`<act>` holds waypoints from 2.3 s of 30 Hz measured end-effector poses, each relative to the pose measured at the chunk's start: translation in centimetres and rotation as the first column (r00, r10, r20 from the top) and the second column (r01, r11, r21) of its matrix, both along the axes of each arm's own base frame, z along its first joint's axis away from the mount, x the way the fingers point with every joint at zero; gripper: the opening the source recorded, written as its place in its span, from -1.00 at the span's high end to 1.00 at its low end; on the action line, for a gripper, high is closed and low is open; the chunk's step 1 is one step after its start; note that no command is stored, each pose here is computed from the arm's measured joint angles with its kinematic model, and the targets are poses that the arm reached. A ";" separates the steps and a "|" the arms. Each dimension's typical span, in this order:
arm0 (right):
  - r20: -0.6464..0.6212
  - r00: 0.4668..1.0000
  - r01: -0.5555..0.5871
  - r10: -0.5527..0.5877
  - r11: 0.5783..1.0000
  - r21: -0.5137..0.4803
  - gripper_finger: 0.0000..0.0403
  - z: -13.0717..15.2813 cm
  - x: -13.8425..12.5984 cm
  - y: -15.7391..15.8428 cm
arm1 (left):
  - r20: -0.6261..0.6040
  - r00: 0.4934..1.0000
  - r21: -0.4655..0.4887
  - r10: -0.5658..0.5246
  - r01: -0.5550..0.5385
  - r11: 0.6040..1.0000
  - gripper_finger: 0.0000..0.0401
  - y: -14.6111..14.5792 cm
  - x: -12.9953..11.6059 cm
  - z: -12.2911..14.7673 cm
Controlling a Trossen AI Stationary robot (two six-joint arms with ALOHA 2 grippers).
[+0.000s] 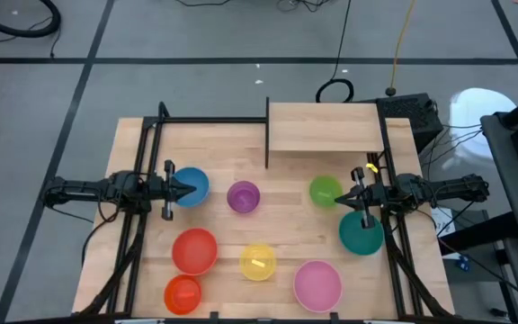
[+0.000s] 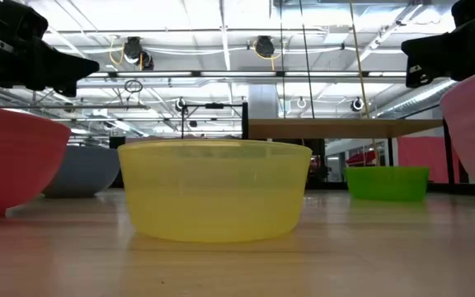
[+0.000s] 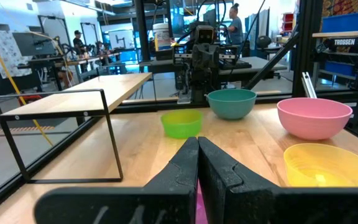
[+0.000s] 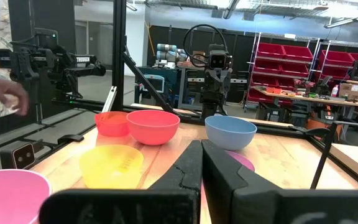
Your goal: Place and stack bowls onto a shelf
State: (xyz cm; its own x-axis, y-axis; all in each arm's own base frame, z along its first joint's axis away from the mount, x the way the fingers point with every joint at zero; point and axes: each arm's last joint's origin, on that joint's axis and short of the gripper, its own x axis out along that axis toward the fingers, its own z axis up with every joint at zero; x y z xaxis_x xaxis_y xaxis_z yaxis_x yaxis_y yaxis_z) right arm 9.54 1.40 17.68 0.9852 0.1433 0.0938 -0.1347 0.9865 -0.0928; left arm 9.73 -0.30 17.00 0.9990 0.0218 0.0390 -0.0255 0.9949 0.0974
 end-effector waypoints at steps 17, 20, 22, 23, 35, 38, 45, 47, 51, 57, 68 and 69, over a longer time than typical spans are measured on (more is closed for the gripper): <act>0.000 1.000 0.000 0.000 1.000 0.000 0.99 0.0 0.0 0.0 | -0.001 1.000 0.000 0.000 0.000 1.000 0.96 0.0 0.0 0.0; 0.000 1.000 0.000 0.000 1.000 0.000 0.99 0.0 0.0 0.0 | 0.000 1.000 0.000 0.000 0.000 1.000 0.96 0.0 0.0 0.0; 0.000 1.000 0.000 0.000 1.000 0.000 0.99 0.0 0.0 0.0 | 0.000 1.000 0.000 0.000 0.000 1.000 0.96 0.0 0.0 0.0; 0.000 1.000 0.000 0.000 1.000 0.000 0.99 0.0 0.0 0.0 | 0.000 1.000 0.000 0.000 0.000 1.000 0.96 0.0 0.0 0.0; 0.000 1.000 0.000 0.000 1.000 0.000 0.99 0.0 0.0 0.0 | 0.012 1.000 -0.001 0.001 -0.001 1.000 0.96 0.0 0.0 0.1; 0.000 1.000 0.000 0.000 1.000 0.000 0.99 0.0 0.0 0.0 | 0.023 1.000 -0.002 0.013 -0.013 1.000 0.96 0.0 0.0 0.2; 0.000 1.000 0.000 0.000 1.000 0.000 0.99 0.0 0.0 0.0 | 0.019 1.000 -0.001 0.014 -0.014 1.000 0.96 0.0 0.0 0.2; 0.000 1.000 0.001 -0.001 1.000 -0.001 0.99 0.0 0.0 0.0 | 0.019 1.000 -0.001 0.014 -0.014 1.000 0.96 0.0 0.0 0.2; 0.003 1.000 0.028 -0.028 1.000 -0.010 0.99 0.0 0.0 -0.1 | 0.020 1.000 -0.016 0.014 -0.013 1.000 0.96 0.0 0.0 0.2; -0.002 1.000 0.026 -0.026 0.999 0.018 0.99 0.0 0.0 -0.1 | 0.020 1.000 -0.030 0.014 -0.014 0.999 0.96 0.0 0.0 0.2; -0.009 1.000 0.022 -0.021 0.998 0.065 0.99 0.0 0.0 -0.1 | 0.020 1.000 0.003 0.016 -0.016 1.000 0.96 0.0 0.0 0.2; -0.009 1.000 0.022 -0.021 0.998 0.065 0.99 0.0 0.0 -0.1 | 0.021 1.000 -0.001 0.016 -0.016 1.000 0.96 0.0 0.0 0.2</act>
State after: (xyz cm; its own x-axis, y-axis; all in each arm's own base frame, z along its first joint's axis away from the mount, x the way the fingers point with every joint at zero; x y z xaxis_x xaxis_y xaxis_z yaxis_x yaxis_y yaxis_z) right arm 9.55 1.32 17.68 0.9887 0.1162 0.0944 -0.1140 0.9931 -0.0278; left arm 9.72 -0.25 17.19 0.9975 0.0375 0.0594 -0.0431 0.9945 0.0956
